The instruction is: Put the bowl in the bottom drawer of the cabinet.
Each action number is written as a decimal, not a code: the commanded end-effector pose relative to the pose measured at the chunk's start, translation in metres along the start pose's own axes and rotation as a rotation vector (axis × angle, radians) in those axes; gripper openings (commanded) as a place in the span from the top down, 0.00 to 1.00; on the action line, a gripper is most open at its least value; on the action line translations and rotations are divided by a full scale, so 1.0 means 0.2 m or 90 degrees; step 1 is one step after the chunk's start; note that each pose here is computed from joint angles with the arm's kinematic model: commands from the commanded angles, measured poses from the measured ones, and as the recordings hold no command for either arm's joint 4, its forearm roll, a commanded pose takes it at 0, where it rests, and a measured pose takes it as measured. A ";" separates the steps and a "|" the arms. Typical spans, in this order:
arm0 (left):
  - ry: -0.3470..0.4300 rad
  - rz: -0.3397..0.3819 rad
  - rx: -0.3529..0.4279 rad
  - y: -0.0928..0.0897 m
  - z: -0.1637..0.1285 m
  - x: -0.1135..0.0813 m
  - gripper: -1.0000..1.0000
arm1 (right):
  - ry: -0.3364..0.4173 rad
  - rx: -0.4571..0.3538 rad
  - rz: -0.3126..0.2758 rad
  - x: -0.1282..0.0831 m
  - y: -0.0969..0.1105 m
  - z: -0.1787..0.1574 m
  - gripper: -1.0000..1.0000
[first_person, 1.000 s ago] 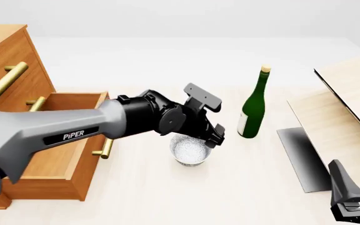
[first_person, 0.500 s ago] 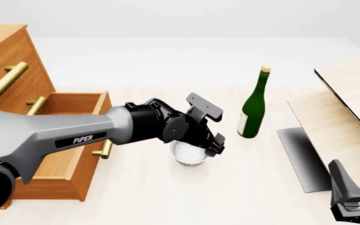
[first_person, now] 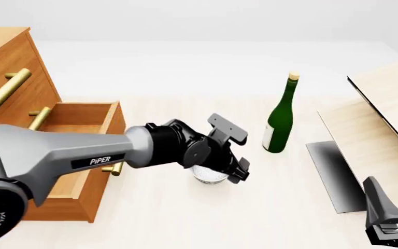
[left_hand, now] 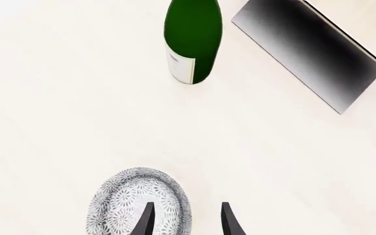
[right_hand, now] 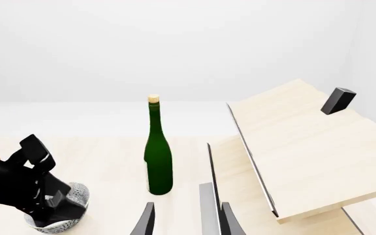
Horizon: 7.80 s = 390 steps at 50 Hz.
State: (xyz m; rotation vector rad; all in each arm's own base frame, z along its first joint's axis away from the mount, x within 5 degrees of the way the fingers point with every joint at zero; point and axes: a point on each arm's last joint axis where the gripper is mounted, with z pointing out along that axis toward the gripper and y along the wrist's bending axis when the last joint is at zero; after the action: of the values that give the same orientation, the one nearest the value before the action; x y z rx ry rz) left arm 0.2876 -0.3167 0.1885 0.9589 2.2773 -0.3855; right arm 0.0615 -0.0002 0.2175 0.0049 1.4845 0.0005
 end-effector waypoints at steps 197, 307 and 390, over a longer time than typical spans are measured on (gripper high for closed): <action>-0.068 -0.008 -0.055 0.26 -0.15 -0.03 1.00 | 0.000 0.000 0.000 0.00 0.00 0.00 0.00; -0.274 -0.108 -0.176 0.50 -1.01 0.17 1.00 | 0.000 0.000 0.000 0.00 0.00 0.00 0.00; -0.311 -0.342 -0.305 0.75 -1.14 0.55 1.00 | 0.000 0.000 0.000 0.00 0.00 0.00 0.00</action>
State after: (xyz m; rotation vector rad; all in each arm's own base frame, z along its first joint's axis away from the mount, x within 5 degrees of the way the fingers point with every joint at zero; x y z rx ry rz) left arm 0.2355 -0.0485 0.2898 0.0063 1.9989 -0.2585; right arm 0.0615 -0.0002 0.2175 0.0049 1.4845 0.0005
